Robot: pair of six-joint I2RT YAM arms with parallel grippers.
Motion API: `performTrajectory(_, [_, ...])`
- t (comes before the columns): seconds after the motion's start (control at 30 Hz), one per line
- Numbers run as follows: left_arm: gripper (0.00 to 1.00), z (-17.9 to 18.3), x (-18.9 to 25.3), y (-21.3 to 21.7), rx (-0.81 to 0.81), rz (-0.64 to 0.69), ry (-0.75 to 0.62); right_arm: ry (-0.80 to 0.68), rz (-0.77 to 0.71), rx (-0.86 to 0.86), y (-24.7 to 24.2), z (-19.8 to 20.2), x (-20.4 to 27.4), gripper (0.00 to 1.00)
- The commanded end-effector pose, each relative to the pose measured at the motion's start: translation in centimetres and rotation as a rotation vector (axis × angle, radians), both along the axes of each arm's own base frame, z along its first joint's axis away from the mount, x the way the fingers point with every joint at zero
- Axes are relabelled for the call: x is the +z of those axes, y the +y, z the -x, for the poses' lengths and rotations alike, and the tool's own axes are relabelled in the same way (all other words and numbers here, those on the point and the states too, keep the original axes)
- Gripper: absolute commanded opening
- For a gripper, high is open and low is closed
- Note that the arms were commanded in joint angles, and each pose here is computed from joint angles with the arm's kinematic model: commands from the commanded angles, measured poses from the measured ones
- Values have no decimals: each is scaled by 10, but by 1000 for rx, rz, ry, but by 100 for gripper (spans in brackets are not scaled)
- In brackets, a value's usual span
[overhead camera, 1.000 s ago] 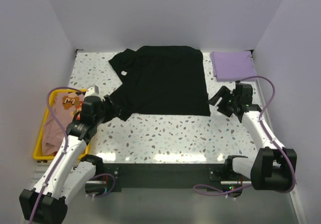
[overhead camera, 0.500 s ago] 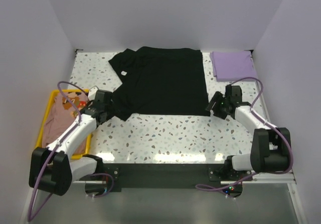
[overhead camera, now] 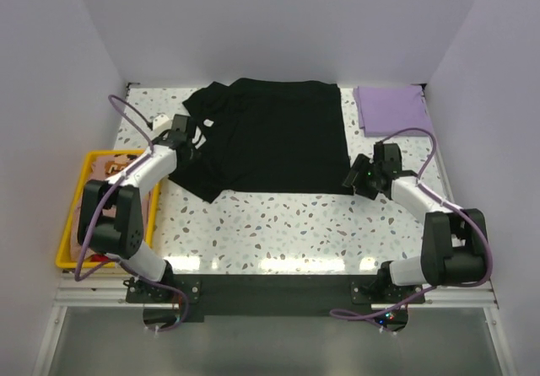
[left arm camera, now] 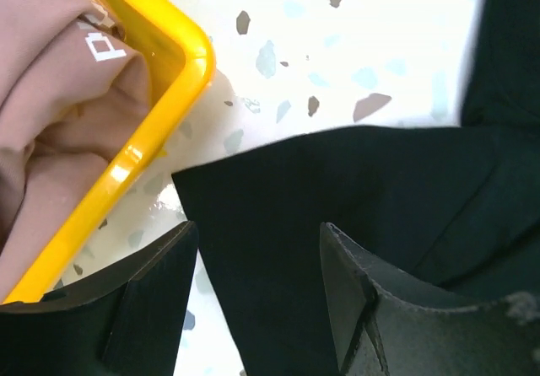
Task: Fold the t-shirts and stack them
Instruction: Flatten the tshirt out
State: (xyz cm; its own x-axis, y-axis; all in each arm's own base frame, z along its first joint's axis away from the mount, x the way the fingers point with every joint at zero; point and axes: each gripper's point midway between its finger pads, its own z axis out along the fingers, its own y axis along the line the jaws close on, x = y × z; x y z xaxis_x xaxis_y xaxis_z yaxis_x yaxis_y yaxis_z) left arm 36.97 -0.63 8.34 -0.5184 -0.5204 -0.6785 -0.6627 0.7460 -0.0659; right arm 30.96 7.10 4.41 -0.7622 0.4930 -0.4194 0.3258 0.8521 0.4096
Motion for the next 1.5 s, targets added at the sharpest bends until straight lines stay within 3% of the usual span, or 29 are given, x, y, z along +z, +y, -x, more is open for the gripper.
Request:
performTrajectory(0.0, [64,-15,0,18,42,-49,9,-104,-11,33,5,-15,27,60])
performTrajectory(0.37, [62,-14,-59,11,20,12,153,-118,-52,74,14,-11,32,61])
performTrajectory(0.47, [57,-7,-68,8,24,31,165,-117,-60,81,16,-11,32,61])
performTrajectory(0.53, [50,-4,-71,5,22,52,169,-119,-65,85,17,-11,32,61])
performTrajectory(0.57, [39,2,-76,4,25,61,176,-119,-66,86,17,-11,32,61])
performTrajectory(0.63, [30,7,-75,0,14,88,168,-122,-67,87,18,-11,33,61])
performTrajectory(0.73, [7,23,-75,-5,1,127,153,-120,-71,88,18,-10,33,61])
performTrajectory(0.8, [0,41,-79,-7,-2,151,164,-119,-75,89,19,-10,32,61])
performTrajectory(1.23, [0,119,-55,-59,-116,314,49,-110,-86,100,22,-7,29,60])
performTrajectory(1.47, [0,171,-73,-86,-134,468,70,-91,-61,91,18,-4,21,60])
